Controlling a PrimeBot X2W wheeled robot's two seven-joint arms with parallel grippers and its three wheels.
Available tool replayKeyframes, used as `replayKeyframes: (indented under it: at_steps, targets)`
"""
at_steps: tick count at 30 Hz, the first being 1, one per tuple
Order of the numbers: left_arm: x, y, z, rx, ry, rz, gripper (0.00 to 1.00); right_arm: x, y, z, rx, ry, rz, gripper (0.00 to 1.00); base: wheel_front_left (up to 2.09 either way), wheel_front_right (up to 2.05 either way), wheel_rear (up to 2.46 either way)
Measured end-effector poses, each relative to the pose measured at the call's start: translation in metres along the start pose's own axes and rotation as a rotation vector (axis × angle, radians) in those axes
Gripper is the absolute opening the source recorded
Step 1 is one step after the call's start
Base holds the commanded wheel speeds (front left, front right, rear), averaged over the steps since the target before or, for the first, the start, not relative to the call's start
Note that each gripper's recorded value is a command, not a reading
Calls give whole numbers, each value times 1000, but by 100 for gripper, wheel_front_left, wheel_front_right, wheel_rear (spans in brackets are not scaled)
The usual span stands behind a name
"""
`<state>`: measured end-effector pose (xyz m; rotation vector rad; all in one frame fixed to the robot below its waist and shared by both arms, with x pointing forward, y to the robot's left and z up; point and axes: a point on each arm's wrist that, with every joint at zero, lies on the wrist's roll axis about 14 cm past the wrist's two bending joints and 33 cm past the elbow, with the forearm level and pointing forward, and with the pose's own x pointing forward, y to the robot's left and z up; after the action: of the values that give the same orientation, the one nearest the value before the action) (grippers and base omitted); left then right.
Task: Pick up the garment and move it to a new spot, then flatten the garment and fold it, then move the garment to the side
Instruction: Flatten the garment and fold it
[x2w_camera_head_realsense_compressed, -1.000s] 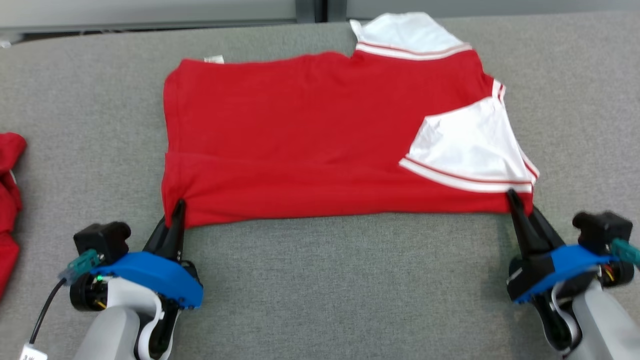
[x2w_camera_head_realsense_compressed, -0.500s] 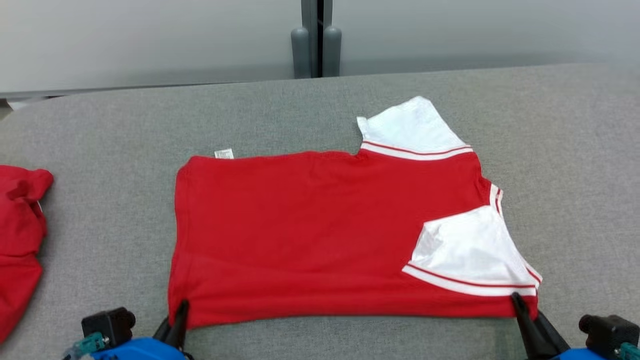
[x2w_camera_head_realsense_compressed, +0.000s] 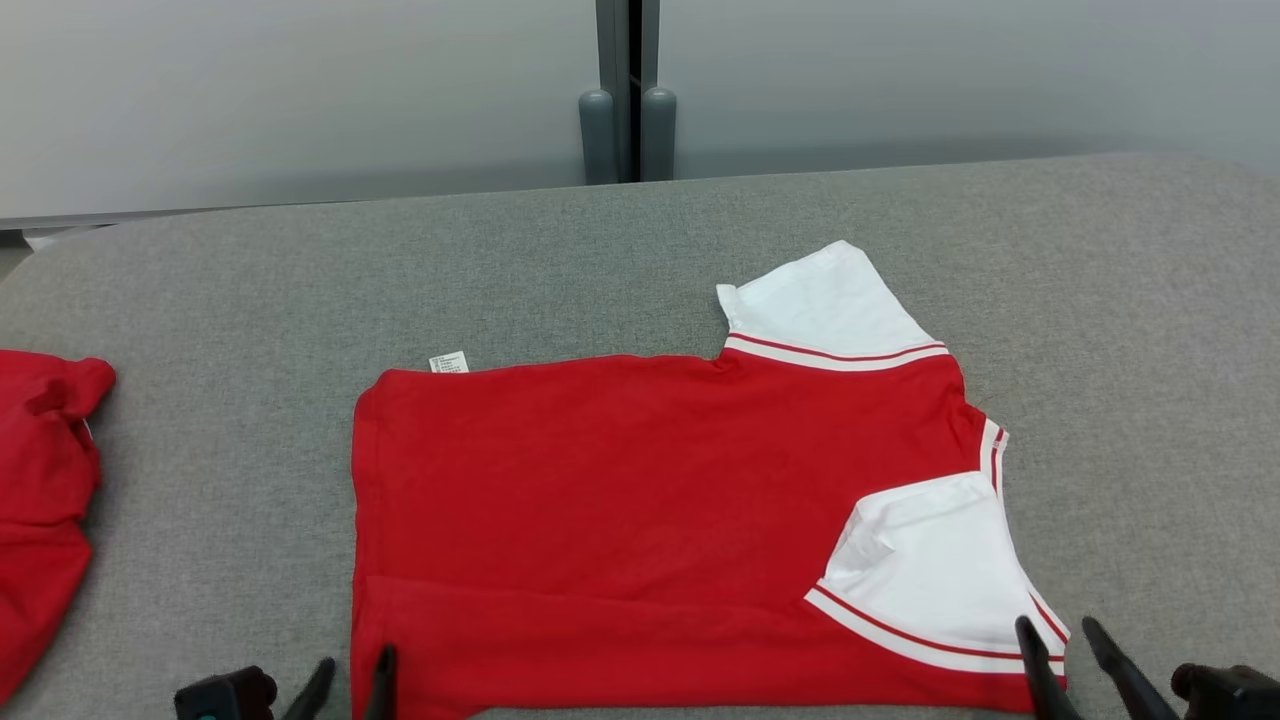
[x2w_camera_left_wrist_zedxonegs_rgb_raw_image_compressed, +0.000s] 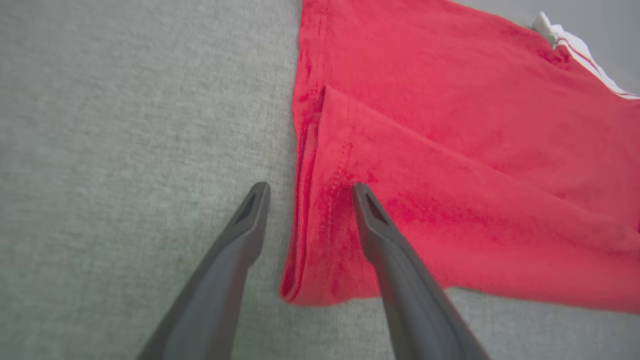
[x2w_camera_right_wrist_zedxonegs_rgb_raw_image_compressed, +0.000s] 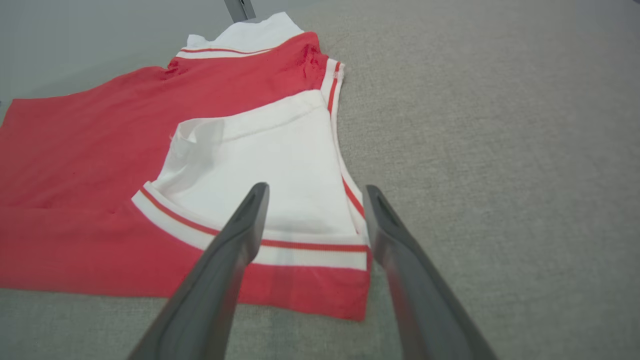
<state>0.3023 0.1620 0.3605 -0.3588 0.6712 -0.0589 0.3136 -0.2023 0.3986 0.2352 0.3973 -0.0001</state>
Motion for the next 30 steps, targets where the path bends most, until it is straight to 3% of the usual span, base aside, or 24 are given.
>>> replayKeyframes:
  at_steps: [10, 14, 30]
  targets:
    - [-4, -26, 116, 150, -489, -18, 100, 11, 15, 119, -116, -386, 37, 100, 0, 0, 0]
    - [-12, -38, 150, 206, -609, -29, 100, 11, 28, 145, -148, -445, 64, 100, 0, 0, 0]
    - [6, -42, 161, 238, -557, -35, 100, 29, 33, 150, -159, -423, 84, 100, 0, 0, 0]
